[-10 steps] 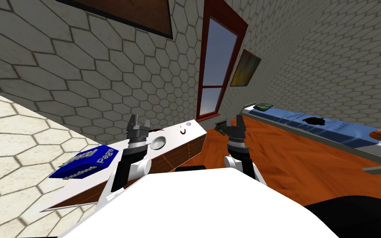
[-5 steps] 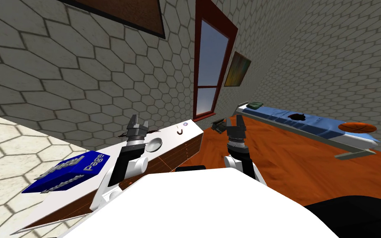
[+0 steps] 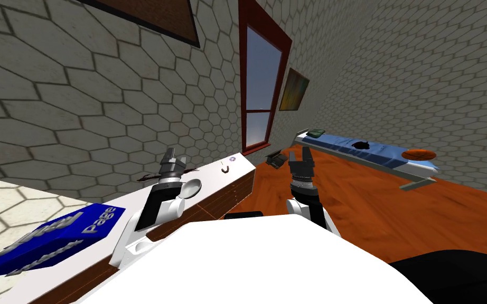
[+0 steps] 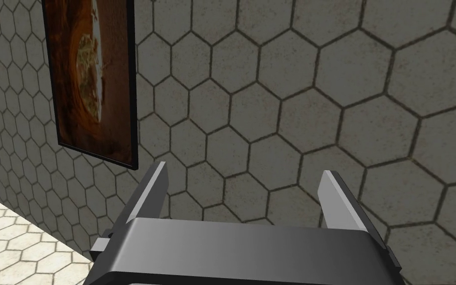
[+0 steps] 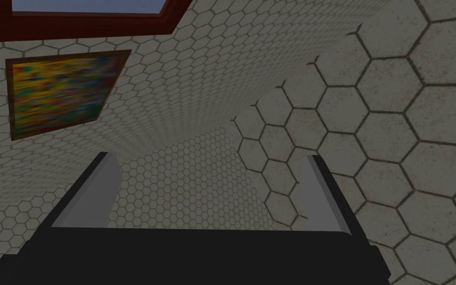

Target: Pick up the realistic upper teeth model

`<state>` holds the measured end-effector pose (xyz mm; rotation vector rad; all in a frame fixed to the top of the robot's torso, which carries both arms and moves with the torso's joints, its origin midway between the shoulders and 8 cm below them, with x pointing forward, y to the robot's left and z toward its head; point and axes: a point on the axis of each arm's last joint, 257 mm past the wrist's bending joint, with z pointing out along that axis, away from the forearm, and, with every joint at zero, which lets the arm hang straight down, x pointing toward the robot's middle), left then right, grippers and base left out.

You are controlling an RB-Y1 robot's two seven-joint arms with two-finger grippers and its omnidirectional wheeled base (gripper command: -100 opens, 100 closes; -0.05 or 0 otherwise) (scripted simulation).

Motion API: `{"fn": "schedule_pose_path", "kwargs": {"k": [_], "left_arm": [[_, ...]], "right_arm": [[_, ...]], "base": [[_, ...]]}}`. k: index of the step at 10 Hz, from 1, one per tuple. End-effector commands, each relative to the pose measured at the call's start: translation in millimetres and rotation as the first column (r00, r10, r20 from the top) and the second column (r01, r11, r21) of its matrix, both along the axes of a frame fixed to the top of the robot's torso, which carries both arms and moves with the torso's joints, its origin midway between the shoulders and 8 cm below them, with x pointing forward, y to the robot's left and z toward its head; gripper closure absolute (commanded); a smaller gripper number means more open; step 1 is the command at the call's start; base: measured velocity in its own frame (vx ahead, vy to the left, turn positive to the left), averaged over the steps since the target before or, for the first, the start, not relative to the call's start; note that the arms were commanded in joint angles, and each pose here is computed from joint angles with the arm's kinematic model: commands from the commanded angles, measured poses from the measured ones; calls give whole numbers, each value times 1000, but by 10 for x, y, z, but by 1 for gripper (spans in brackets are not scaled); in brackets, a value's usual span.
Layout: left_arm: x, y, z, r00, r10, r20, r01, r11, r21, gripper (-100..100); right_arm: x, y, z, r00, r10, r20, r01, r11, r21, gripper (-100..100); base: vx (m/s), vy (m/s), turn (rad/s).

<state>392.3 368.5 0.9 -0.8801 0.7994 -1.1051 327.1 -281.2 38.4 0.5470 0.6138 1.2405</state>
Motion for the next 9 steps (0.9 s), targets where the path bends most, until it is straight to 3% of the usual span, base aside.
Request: {"fn": "schedule_pose_path", "kwargs": {"k": [1, 2, 3, 4, 5, 6, 7, 8, 9], "left_arm": [[49, 193, -70, 999, 37, -37, -37, 999, -9, -100], [65, 211, -116, 998, 41, -55, -42, 999, -15, -100], [81, 382, -170, 994, 74, -82, -77, 997, -22, -100], [92, 399, -213, 992, 79, -99, -82, 996, -28, -100], [93, 575, -257, 986, 112, -121, -117, 992, -35, -100], [105, 599, -319, 982, 118, -145, -125, 991, -43, -100], [91, 783, -365, 974, 152, -166, -163, 985, -52, -100], [100, 806, -424, 969, 157, -189, -171, 984, -58, -100], [71, 995, -473, 959, 192, -209, -210, 975, -68, -100]], "right_arm": [[0, 0, 0, 1000, 0, 0, 0, 1000, 0, 0], [0, 0, 0, 1000, 0, 0, 0, 1000, 0, 0], [0, 0, 0, 1000, 0, 0, 0, 1000, 0, 0], [0, 0, 0, 1000, 0, 0, 0, 1000, 0, 0], [0, 0, 0, 1000, 0, 0, 0, 1000, 0, 0], [0, 0, 0, 1000, 0, 0, 0, 1000, 0, 0], [0, 0, 0, 1000, 0, 0, 0, 1000, 0, 0], [0, 0, 0, 1000, 0, 0, 0, 1000, 0, 0], [0, 0, 0, 1000, 0, 0, 0, 1000, 0, 0]], "base": [[2, -36, -182], [4, -27, -86], [9, -37, -166], [7, -32, -103], [10, -46, -194], [10, -36, -93], [11, -46, -173], [11, -34, -114], [18, -46, -200]]}}
